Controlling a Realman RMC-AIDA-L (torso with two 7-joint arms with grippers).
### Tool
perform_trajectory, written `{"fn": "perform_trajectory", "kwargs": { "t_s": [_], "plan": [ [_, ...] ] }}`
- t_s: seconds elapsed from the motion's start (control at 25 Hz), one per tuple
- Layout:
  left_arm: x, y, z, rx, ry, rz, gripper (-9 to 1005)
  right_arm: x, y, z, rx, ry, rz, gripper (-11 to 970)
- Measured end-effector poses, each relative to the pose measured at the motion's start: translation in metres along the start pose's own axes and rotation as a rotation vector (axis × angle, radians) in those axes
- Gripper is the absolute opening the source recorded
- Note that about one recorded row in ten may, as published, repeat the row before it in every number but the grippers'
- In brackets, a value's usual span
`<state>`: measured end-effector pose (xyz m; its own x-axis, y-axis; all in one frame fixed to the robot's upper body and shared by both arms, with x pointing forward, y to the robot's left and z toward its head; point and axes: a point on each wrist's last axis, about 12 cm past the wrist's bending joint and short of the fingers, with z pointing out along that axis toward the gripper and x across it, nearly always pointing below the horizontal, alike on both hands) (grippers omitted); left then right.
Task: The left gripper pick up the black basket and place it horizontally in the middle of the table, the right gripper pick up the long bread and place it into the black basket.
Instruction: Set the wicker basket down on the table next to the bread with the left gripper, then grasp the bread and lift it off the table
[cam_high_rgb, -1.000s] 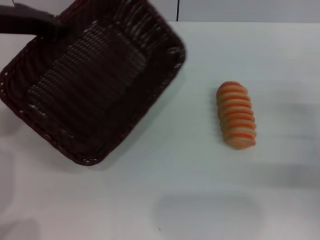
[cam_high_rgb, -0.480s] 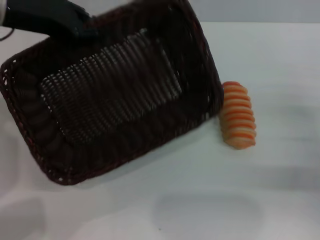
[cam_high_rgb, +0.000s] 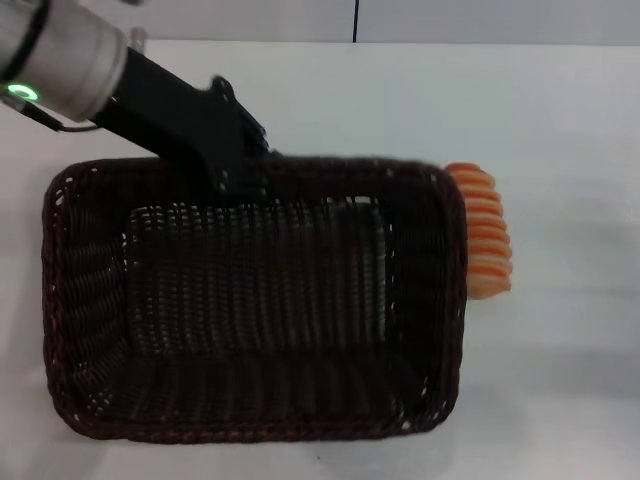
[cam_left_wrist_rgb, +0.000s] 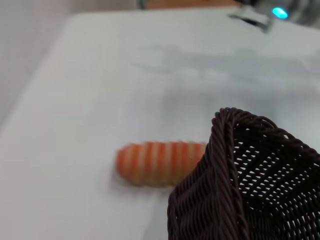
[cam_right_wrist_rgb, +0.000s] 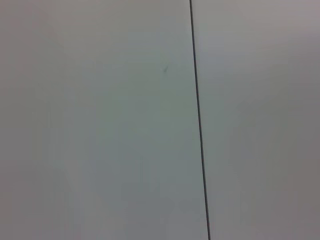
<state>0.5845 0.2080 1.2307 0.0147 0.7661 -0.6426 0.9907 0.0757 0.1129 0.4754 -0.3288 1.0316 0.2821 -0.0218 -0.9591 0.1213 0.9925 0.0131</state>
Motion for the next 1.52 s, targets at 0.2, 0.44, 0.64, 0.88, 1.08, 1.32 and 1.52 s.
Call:
{"fn": "perform_trajectory", "kwargs": {
  "t_s": [0.2,0.44,0.64,0.88,1.08,1.32,1.52],
  "plan": [
    [-0.003,0.003,0.02,0.0,0.061,0.035,194,0.001,0.0,-0.003,0.005,0.005,0.003,643],
    [-0.002,0.008,0.028,-0.024,0.058,0.022,194,0.001,-0.001,-0.005,0.013,0.005,0.008,643],
    [-0.003,0.011,0.03,-0.065,0.043,0.048,205,0.0,-0.001,-0.005,0.014,0.004,0.007,643],
    [-0.006,0.014,0.03,-0.094,0.027,0.072,309,0.0,-0.002,-0.004,0.012,0.003,0.005,643],
    [-0.011,0.021,0.014,-0.21,-0.151,0.111,457,0.0,-0.001,-0.004,0.006,0.003,0.006,643],
    [0.017,0.03,-0.033,-0.53,-0.588,-0.066,666,0.002,0.005,-0.006,-0.016,0.016,0.027,643],
    [0.079,0.024,-0.06,-0.75,-0.925,-0.357,781,0.003,0.018,-0.009,-0.064,0.025,0.062,643]
  ]
}}
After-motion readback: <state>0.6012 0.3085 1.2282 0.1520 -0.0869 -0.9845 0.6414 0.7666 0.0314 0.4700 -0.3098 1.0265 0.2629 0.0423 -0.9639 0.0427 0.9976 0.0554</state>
